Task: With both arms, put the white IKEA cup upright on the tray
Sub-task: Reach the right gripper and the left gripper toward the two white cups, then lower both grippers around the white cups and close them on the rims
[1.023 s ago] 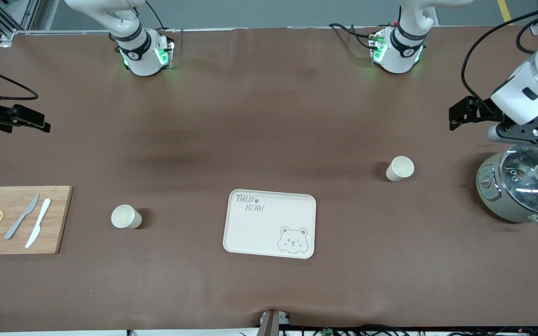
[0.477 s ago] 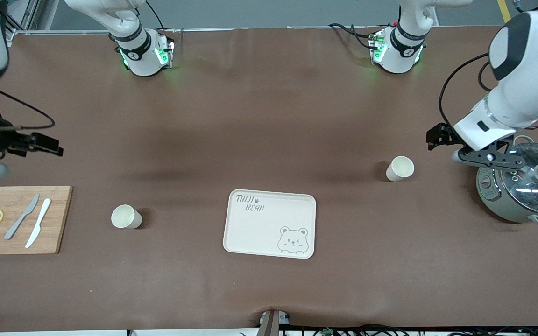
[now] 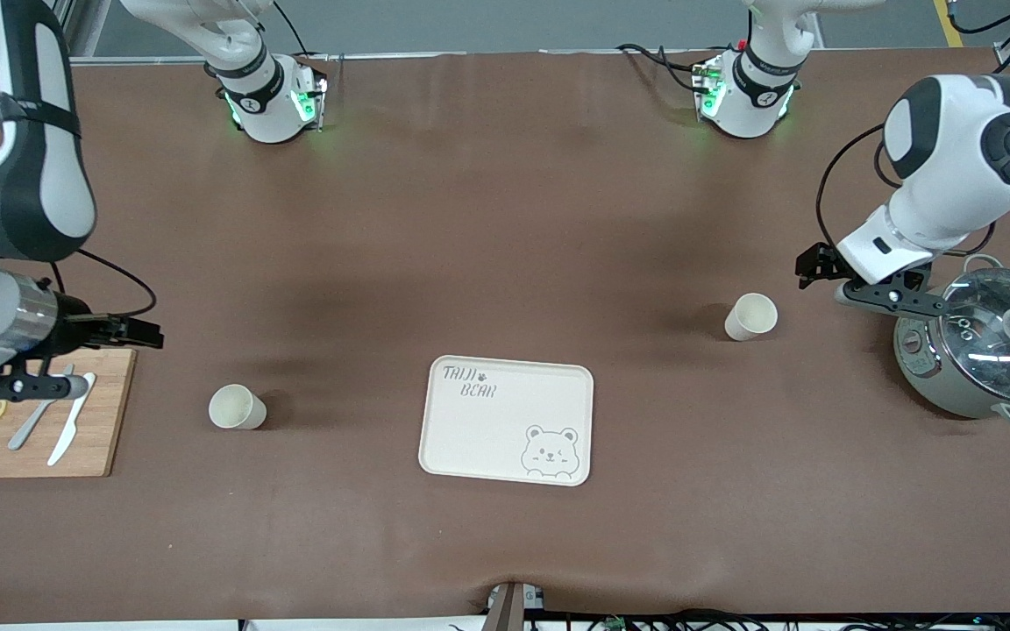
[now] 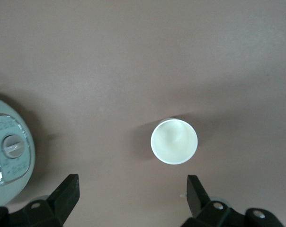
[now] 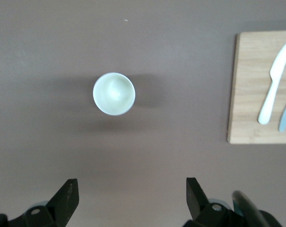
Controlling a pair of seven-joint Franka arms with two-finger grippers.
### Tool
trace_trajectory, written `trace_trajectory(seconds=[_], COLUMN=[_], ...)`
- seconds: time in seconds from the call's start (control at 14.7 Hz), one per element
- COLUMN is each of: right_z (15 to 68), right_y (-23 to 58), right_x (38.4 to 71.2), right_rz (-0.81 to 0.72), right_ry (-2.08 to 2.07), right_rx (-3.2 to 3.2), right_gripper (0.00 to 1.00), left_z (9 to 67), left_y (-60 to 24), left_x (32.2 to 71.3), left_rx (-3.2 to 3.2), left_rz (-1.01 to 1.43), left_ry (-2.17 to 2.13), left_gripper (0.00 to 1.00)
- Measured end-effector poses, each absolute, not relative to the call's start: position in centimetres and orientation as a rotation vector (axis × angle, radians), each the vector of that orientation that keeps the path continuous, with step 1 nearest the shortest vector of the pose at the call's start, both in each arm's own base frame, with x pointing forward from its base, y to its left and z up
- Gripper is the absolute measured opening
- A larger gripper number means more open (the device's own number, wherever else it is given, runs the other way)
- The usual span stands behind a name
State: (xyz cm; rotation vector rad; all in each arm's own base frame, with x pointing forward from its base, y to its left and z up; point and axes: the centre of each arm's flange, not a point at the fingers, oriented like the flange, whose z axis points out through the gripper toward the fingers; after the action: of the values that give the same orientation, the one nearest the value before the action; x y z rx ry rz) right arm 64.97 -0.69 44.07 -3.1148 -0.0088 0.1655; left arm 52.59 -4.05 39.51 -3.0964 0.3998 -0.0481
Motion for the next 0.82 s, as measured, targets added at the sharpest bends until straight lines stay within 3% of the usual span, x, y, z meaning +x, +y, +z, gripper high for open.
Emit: trace_trajectory(seconds=[0.41, 0.82], right_z=[35.3, 32.1], right_y=[0.8, 0.8], right_x=[67.9, 68.6], right_rz=[0.134, 0.119], right_ry=[-0.041, -0.042], right_rx=[-3.137, -3.145], right_gripper=[1.0, 1.0], left_z=[33.1, 27.4], left_y=[-3.8, -2.7], left_x=[50.3, 49.4], left_rx=[-3.095, -3.099], left_rz=[-0.133, -0.165], left_ry=[0.401, 0.39], left_gripper=[1.0, 1.0])
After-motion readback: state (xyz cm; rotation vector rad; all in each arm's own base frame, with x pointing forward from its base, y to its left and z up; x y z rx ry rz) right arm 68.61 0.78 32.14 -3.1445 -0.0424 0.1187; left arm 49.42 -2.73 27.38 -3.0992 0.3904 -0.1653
